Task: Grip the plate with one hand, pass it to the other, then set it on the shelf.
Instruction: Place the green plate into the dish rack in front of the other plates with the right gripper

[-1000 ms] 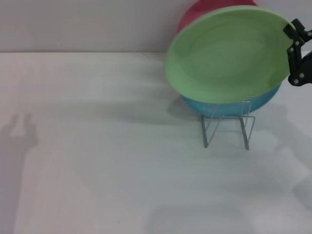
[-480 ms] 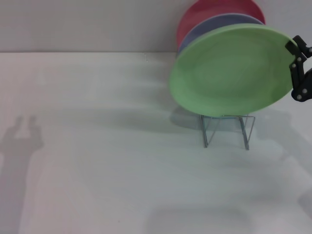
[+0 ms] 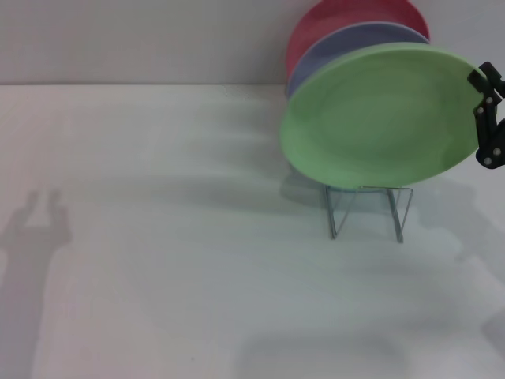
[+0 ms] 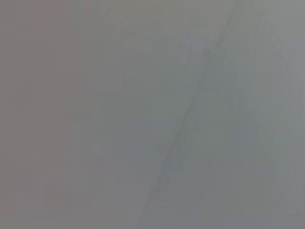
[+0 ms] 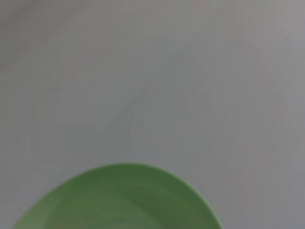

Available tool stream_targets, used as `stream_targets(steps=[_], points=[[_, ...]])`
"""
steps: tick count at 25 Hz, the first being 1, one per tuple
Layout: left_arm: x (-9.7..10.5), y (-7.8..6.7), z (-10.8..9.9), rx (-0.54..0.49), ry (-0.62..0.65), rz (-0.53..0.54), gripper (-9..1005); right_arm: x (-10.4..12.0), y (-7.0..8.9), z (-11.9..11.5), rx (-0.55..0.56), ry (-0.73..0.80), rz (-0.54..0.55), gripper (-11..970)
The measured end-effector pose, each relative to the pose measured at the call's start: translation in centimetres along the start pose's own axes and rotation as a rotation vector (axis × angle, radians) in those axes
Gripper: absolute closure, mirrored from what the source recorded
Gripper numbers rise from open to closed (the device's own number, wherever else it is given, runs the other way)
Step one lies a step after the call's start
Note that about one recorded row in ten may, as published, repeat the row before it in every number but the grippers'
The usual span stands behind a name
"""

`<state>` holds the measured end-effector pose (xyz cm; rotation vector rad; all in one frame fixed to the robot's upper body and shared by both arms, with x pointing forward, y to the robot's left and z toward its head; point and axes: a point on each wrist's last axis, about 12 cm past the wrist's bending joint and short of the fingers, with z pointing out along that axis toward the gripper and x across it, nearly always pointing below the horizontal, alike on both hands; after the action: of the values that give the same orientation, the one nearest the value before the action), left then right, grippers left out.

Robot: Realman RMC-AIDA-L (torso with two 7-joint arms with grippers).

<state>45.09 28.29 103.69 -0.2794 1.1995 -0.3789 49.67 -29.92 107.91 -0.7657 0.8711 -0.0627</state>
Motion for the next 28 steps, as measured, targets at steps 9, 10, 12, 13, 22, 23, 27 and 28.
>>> stream_targets(steps=[9, 10, 12, 13, 22, 23, 27, 28], points=[[0.0, -0.1, -0.5, -0.007, 0.003, -0.014, 700, 0.0, 0.0, -0.3, 0.009, 0.012, -0.043, 916], [0.0, -0.1, -0.6, -0.005, 0.003, -0.015, 701, 0.0, 0.0, -0.3, 0.009, 0.012, -0.043, 914], [0.0, -0.2, -0.6, -0.002, 0.002, -0.015, 702, 0.0, 0.0, -0.4, 0.009, 0.014, -0.044, 912], [0.0, -0.2, -0.6, -0.002, 0.000, -0.015, 703, 0.0, 0.0, -0.6, 0.009, 0.017, -0.047, 911], [0.0, -0.3, -0.6, 0.002, -0.002, -0.022, 710, 0.0, 0.1, -1.4, 0.000, 0.037, -0.102, 900], [0.0, -0.4, -0.6, 0.004, -0.002, -0.026, 711, 0.1, 0.0, -1.5, -0.002, 0.041, -0.108, 899], [0.0, -0.5, -0.6, 0.005, -0.002, -0.027, 714, 0.1, -0.2, -1.5, -0.007, 0.043, -0.117, 894], [0.0, -0.5, -0.6, 0.006, -0.003, -0.028, 715, 0.2, -0.4, -1.5, -0.013, 0.043, -0.128, 893]])
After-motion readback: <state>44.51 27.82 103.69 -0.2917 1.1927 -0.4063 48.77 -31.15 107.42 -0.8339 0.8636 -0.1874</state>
